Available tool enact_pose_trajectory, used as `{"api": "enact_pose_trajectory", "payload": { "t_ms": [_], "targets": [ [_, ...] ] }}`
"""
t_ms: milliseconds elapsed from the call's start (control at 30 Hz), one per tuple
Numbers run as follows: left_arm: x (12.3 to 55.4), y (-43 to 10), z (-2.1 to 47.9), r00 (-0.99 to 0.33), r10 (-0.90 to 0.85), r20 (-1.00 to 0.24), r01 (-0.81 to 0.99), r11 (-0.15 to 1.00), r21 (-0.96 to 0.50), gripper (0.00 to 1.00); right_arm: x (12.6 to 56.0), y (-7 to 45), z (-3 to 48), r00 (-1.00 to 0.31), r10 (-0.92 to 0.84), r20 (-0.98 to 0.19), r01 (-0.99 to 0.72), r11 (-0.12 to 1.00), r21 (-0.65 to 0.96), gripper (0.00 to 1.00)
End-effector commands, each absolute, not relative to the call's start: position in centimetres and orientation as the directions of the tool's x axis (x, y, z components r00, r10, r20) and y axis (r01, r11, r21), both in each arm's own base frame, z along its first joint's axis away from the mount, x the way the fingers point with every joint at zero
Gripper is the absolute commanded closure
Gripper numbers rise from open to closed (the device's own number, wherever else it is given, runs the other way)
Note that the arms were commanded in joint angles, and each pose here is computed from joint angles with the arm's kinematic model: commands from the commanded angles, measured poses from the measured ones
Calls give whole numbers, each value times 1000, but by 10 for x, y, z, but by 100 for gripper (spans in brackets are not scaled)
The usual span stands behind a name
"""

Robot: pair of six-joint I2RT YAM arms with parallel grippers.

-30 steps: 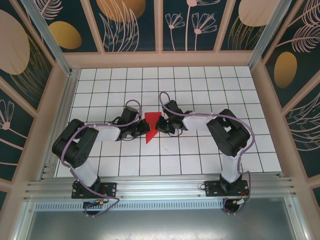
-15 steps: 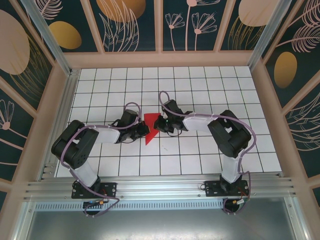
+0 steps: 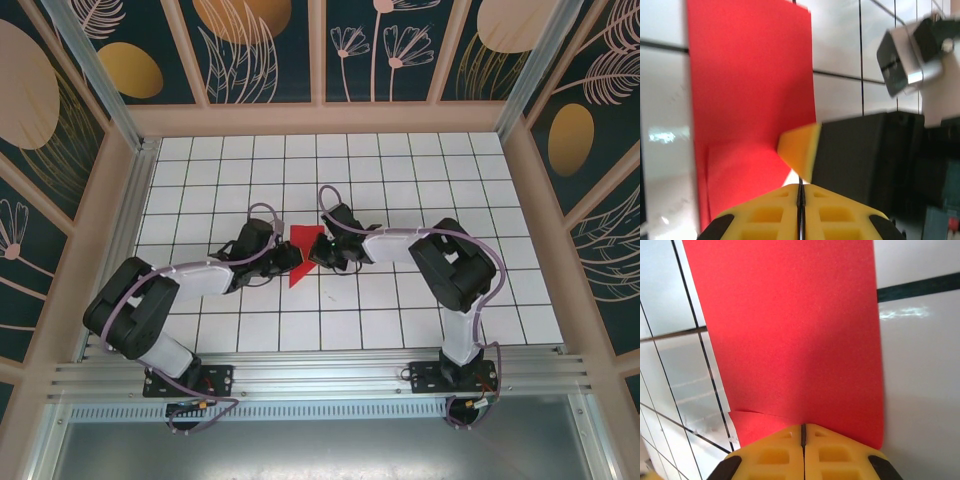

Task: Fold a paper plane with a square sheet of paper (pick it up from the middle)
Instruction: Third fold the triangle at the center of the table.

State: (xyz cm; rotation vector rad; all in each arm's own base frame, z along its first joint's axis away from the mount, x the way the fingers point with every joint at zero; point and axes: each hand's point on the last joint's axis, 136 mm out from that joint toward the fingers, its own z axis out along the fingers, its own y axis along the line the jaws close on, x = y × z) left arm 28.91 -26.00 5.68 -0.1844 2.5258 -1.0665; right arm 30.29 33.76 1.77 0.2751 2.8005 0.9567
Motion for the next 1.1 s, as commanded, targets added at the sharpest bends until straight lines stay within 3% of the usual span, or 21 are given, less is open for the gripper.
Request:
{"api": "enact_pose_trajectory", "payload": {
  "t_ms": [0,233,533,667,800,1067],
  "targets": [
    [274,-264,49,-927,-258,-272,15,698,-715,88,305,307,2,-925,366,-106,257,804,537,93],
    [276,-254,30,-920,-282,-274,-33,749,-662,88,308,311,21,-919,372,-129,235,781,579,90],
    [280,-257,20,-924,-281,-258,-47,754,-655,89,311,337,59,-946,286,-155,104,718,688,77],
    [279,-256,18,-925,-278,-259,-49,762,-645,89,315,331,90,-929,279,-244,31,714,699,62],
    [282,-256,30,-918,-281,-281,-31,757,-652,86,312,308,104,-906,272,-325,-18,741,671,41],
    [283,-255,44,-910,-274,-312,-6,760,-650,69,297,283,106,-901,214,-378,-117,719,686,1]
  ]
}}
